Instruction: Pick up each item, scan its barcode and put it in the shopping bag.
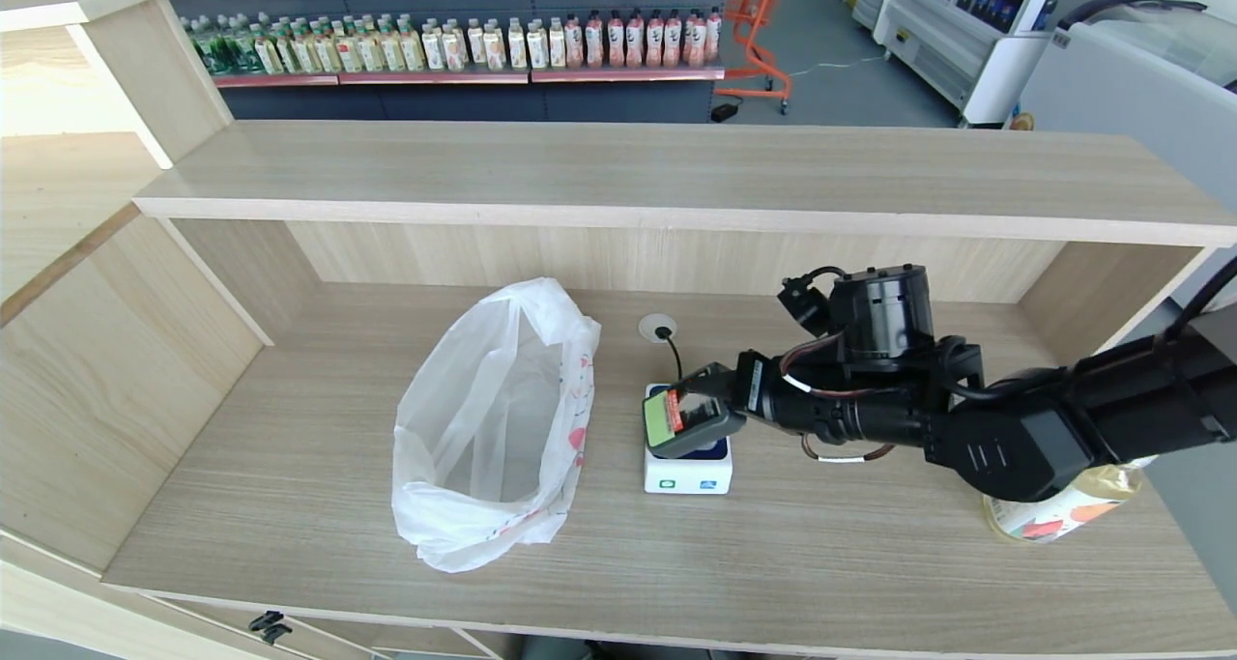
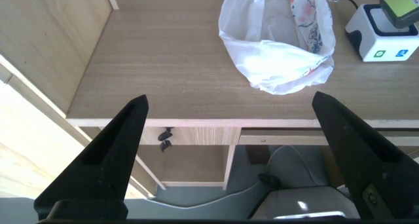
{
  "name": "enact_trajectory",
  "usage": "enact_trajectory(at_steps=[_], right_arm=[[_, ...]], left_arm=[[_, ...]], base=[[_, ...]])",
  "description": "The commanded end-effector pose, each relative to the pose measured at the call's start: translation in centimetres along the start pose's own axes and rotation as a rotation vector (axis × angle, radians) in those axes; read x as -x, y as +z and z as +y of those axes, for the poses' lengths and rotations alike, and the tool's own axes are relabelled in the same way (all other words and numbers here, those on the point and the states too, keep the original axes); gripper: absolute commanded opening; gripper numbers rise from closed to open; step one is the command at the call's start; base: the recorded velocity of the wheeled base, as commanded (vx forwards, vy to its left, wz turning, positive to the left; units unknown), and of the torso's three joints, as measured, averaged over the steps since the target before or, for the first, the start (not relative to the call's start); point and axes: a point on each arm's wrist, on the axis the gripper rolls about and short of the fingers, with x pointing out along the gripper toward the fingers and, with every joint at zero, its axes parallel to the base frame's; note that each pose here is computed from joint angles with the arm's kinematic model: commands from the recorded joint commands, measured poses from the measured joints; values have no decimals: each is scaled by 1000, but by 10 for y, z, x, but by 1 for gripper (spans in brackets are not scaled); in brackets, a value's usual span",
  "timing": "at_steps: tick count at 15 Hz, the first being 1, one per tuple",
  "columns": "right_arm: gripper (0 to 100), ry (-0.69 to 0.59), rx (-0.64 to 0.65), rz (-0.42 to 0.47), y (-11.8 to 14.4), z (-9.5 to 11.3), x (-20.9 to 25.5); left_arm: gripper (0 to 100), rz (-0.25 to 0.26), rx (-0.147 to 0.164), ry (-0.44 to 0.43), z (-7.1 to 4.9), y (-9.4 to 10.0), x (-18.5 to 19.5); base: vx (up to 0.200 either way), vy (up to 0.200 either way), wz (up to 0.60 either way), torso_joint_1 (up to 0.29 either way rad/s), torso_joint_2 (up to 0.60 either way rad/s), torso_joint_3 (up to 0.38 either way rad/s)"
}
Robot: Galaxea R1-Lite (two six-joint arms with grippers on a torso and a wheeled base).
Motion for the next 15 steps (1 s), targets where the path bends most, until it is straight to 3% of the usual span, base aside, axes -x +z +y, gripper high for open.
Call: enact_trajectory(at_steps=[1, 8, 14, 15], right_arm=[[0, -10, 9, 37, -10, -4, -21], [0, -55, 84, 19, -11, -8, -24], [0, -26, 98, -41, 7, 11, 5], [0, 23, 101, -114, 23, 31, 34]], left_arm=[[100, 1, 0, 0, 0, 0, 0], [100, 2, 0, 0, 0, 0, 0], [100, 2, 0, 0, 0, 0, 0], [100, 2, 0, 0, 0, 0, 0]], base=[[0, 0, 0, 0, 0, 0], [0, 0, 0, 0, 0, 0], [0, 0, 0, 0, 0, 0], [0, 0, 0, 0, 0, 0]])
